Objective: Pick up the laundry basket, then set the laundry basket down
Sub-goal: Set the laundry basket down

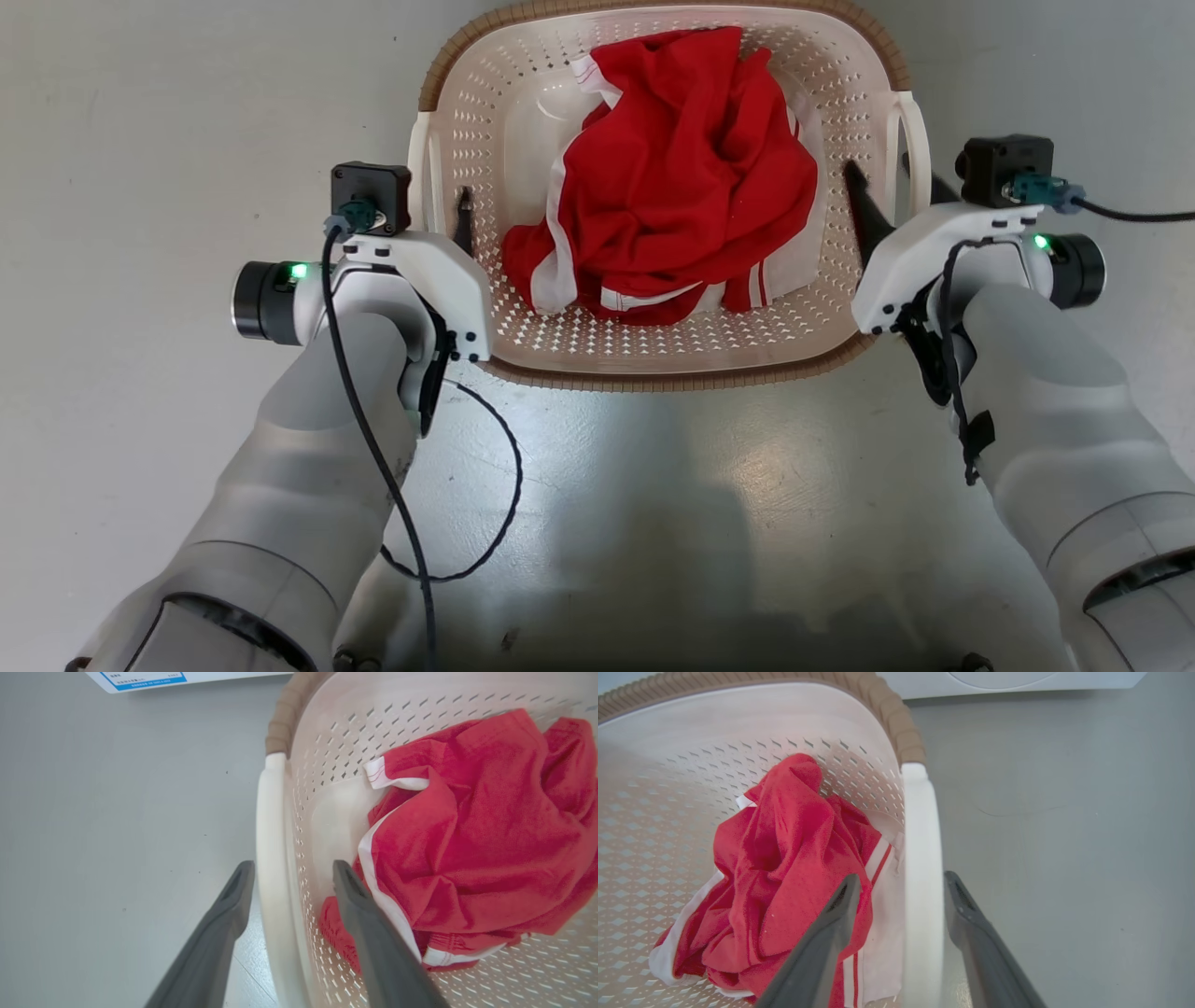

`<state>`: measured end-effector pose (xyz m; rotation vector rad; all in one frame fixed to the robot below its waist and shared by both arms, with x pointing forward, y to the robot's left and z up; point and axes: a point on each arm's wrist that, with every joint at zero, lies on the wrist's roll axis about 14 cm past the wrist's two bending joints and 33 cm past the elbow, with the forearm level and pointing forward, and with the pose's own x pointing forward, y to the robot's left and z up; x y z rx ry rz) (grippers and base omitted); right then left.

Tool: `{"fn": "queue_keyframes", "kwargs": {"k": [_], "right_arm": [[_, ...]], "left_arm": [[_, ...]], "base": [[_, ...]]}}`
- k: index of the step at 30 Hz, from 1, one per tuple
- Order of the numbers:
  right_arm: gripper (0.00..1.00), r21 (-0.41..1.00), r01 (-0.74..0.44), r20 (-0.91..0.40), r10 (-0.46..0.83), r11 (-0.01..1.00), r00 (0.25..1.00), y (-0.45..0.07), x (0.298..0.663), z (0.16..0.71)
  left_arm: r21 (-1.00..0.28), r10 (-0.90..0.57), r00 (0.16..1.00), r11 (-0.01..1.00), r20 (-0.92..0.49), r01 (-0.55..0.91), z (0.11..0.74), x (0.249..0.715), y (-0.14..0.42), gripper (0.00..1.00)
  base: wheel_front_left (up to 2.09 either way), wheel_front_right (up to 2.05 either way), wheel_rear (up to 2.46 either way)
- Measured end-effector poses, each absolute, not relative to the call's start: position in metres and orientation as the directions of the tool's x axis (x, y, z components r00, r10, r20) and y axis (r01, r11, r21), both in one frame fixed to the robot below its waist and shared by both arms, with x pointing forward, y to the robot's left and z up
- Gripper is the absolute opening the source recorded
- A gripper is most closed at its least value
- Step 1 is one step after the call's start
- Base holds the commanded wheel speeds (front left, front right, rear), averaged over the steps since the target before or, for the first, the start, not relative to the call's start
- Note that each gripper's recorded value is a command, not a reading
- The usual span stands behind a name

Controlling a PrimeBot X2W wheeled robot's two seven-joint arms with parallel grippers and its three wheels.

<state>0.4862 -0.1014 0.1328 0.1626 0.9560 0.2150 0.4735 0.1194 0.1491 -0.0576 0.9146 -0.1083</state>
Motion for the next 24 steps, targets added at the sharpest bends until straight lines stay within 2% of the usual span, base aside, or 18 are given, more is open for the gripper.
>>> {"fn": "queue_keyframes", "kwargs": {"k": [12, 24], "right_arm": [[1.00, 0.222, -0.110, -0.764, 0.243, 0.969, 0.598, -0.105, 0.498, 0.148], [1.00, 0.191, -0.119, -0.704, 0.220, 0.974, 0.675, -0.113, 0.517, 0.191]], "left_arm": [[-0.097, -0.117, 0.628, 0.993, -0.769, 0.065, 0.161, 0.481, 0.118, 1.00], [-0.116, -0.109, 0.704, 0.993, -0.701, 0.038, 0.204, 0.497, 0.119, 1.00]], "base": [[0.00, 0.00, 0.00], [0.00, 0.00, 0.00]]}}
